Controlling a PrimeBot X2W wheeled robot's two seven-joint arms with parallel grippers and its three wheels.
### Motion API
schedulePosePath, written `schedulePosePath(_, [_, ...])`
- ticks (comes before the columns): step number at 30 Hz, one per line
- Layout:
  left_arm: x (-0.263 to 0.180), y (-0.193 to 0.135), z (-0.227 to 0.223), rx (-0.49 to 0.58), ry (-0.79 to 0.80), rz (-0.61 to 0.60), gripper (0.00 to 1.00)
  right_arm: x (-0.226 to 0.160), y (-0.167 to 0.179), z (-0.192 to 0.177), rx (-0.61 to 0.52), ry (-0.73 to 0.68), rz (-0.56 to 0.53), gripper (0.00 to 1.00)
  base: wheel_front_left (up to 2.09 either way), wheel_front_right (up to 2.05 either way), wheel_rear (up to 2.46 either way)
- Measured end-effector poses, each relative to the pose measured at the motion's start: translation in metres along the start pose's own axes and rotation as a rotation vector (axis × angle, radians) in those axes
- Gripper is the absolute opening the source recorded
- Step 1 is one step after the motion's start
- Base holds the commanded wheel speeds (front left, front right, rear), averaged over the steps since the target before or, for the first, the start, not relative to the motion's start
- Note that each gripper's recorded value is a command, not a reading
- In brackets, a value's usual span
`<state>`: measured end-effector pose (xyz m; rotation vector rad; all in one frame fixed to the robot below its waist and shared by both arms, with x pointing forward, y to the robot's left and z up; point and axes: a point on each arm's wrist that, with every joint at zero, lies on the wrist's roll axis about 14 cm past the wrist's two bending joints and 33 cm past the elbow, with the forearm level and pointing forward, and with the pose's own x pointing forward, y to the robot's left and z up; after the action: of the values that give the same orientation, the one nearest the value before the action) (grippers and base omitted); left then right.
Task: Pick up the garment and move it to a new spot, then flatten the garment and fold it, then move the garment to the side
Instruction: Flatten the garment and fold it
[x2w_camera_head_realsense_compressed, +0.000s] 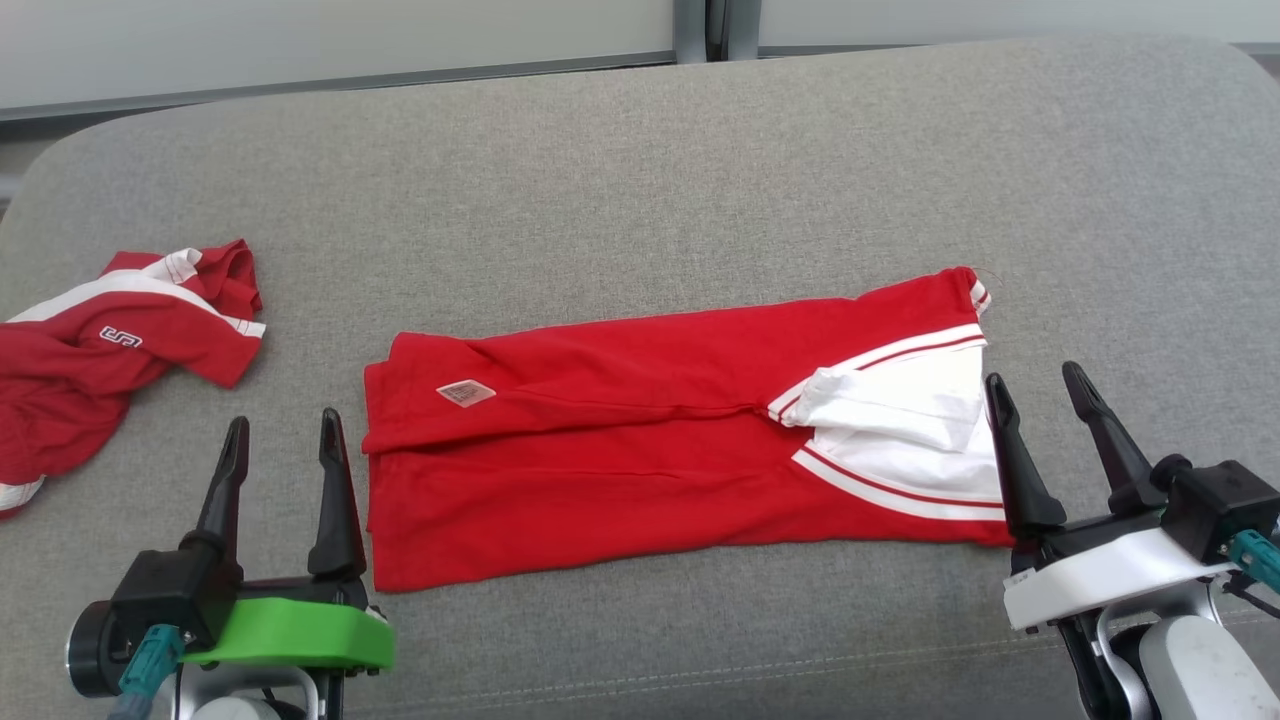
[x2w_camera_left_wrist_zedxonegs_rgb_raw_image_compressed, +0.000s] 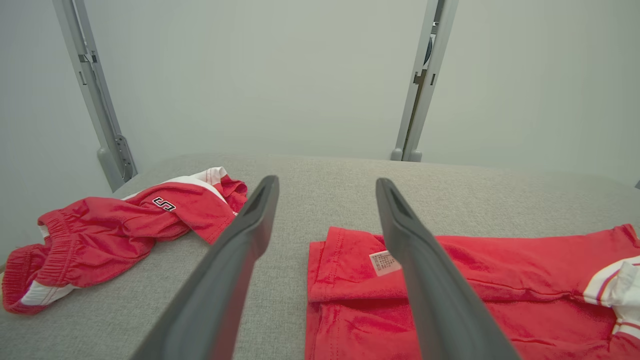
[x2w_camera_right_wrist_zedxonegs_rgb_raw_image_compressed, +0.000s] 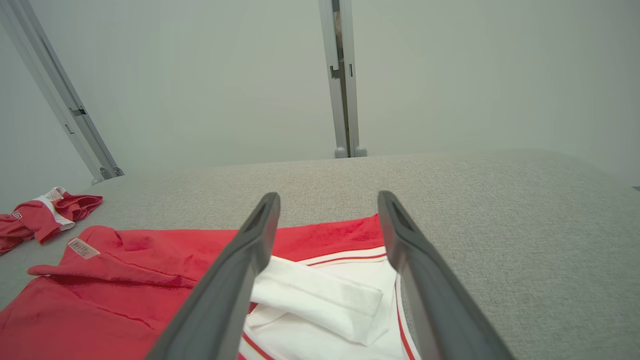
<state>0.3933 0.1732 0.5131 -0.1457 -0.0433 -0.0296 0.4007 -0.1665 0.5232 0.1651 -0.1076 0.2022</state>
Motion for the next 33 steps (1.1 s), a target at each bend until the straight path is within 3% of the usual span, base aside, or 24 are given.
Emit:
schedulePosePath(14, [-0.019, -0.006, -0.005, -0.004, 0.013, -0.001, 1.0, -0.024, 0.004, -0.01, -0.003, 0.037, -0.024, 1.0, 0.0, 0.0, 0.0])
schedulePosePath(33, [-0.023, -0.004, 0.003, -0.003, -0.015, 0.01, 1.0, -0.028, 0.01, -0.011, 0.016, 0.041, -0.019, 1.0, 0.0, 0.0, 0.0])
